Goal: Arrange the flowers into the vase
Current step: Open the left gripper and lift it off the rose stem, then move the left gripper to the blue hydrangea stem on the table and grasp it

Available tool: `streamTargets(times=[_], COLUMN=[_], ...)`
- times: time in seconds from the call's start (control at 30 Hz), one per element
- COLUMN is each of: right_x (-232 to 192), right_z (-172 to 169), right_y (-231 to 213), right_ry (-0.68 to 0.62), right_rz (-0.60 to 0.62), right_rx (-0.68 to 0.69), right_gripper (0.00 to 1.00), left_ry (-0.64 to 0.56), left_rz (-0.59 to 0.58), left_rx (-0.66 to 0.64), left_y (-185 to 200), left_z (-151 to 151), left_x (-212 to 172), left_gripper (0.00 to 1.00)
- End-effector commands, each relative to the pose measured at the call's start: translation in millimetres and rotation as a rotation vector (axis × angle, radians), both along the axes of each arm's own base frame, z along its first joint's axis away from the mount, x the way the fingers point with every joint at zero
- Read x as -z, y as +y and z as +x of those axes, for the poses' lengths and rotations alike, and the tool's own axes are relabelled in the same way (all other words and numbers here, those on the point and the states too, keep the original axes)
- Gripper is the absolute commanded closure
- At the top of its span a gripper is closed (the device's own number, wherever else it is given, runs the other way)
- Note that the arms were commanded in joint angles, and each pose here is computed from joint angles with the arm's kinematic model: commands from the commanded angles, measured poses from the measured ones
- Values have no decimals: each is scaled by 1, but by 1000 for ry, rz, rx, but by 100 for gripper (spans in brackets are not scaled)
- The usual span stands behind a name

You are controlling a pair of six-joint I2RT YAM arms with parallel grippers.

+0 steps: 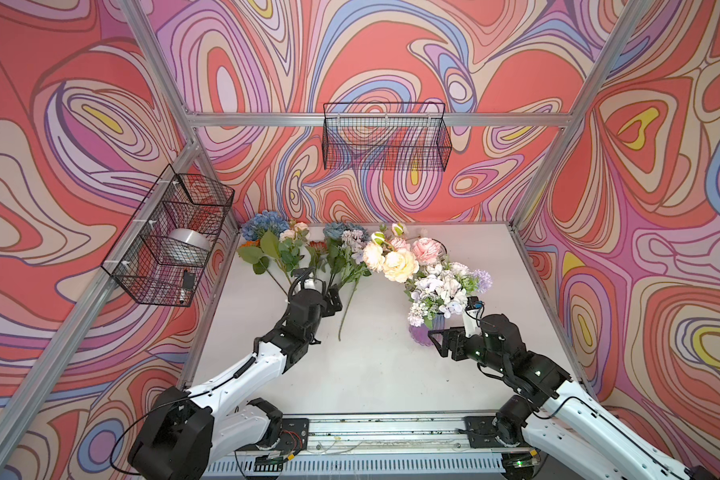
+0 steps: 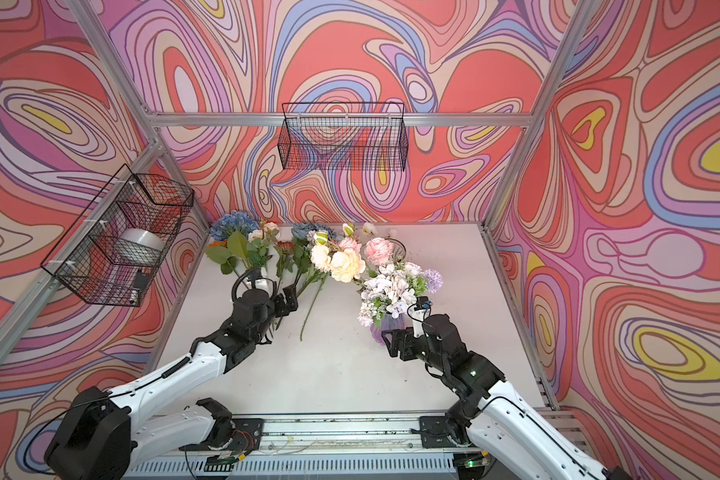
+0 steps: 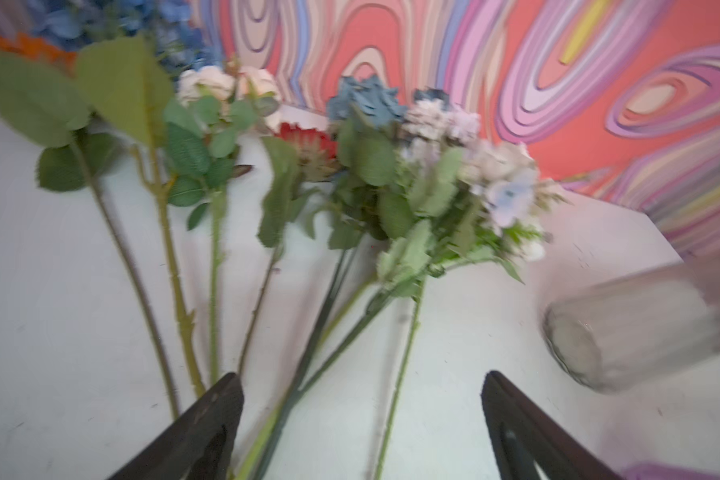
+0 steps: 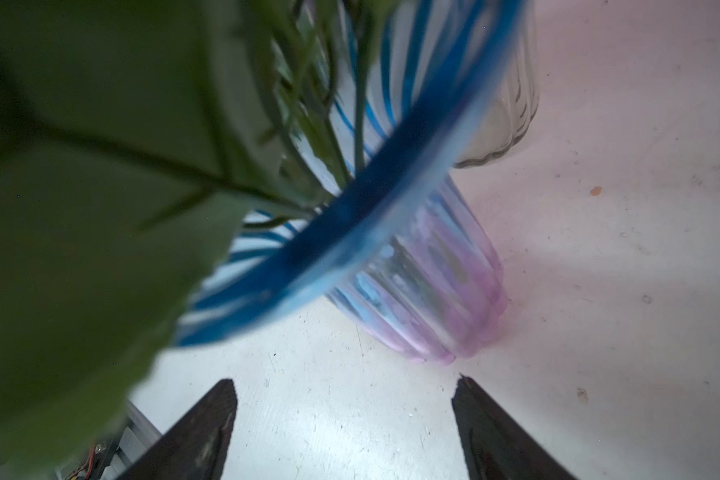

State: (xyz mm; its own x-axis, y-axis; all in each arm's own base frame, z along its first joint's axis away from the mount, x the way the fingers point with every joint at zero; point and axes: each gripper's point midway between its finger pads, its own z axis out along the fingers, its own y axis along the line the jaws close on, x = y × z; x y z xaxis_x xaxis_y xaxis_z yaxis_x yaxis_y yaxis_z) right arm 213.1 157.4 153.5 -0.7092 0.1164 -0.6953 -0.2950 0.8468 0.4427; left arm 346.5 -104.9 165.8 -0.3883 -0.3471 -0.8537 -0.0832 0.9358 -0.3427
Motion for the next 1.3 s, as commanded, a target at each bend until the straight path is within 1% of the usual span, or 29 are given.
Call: streamTargets(times=[0.0,0.07,0.17,0.3,0.43,0.53,0.67,0.73,0.83,0.9,0.97,1.03,1.13,1.27], right_x=[-3,1,6,10,14,15,14,12,9,8,9,11,12,10], right_z=[12,18,25,34,40,42,37,32,26,24,25,26,30,45], right_y=[12,15,19,22,25,26,22,17,5,-8,-28,-47,-64,-59], right_ry=[-61,-76,-98,-120,-124,-121,-94,-76,-62,-69,-78,-82,-93,-108], right_rz=[28,25,23,15,2,-10,-31,-32,-22,-34,-71,-119,-185,-226], right_rx=[-21,-28,-29,-26,-28,-34,-30,-17,40,102,196,287,367,369], right_gripper=[16,16,16,16,16,16,15,14,11,8,3,2,1,2], left_ry=[39,65,91,136,190,232,303,340,377,412,444,474,490,514], left_rz=[-120,-171,-185,-158,-191,-184,-164,-141,-105,-106,-122,-136,-151,-157], left_rx=[-190,-241,-299,-345,-373,-396,-445,-457,-447,-422,-398,-405,-426,-448], left_y=[49,71,94,111,121,128,143,149,152,148,143,141,142,144], left_z=[12,19,26,32,37,44,56,63,80,91,101,104,104,101], left_x=[15,23,28,32,43,50,60,62,62,68,74,82,93,107], left_gripper=[10,10,11,11,13,14,18,23,28,30,33,34,38,40])
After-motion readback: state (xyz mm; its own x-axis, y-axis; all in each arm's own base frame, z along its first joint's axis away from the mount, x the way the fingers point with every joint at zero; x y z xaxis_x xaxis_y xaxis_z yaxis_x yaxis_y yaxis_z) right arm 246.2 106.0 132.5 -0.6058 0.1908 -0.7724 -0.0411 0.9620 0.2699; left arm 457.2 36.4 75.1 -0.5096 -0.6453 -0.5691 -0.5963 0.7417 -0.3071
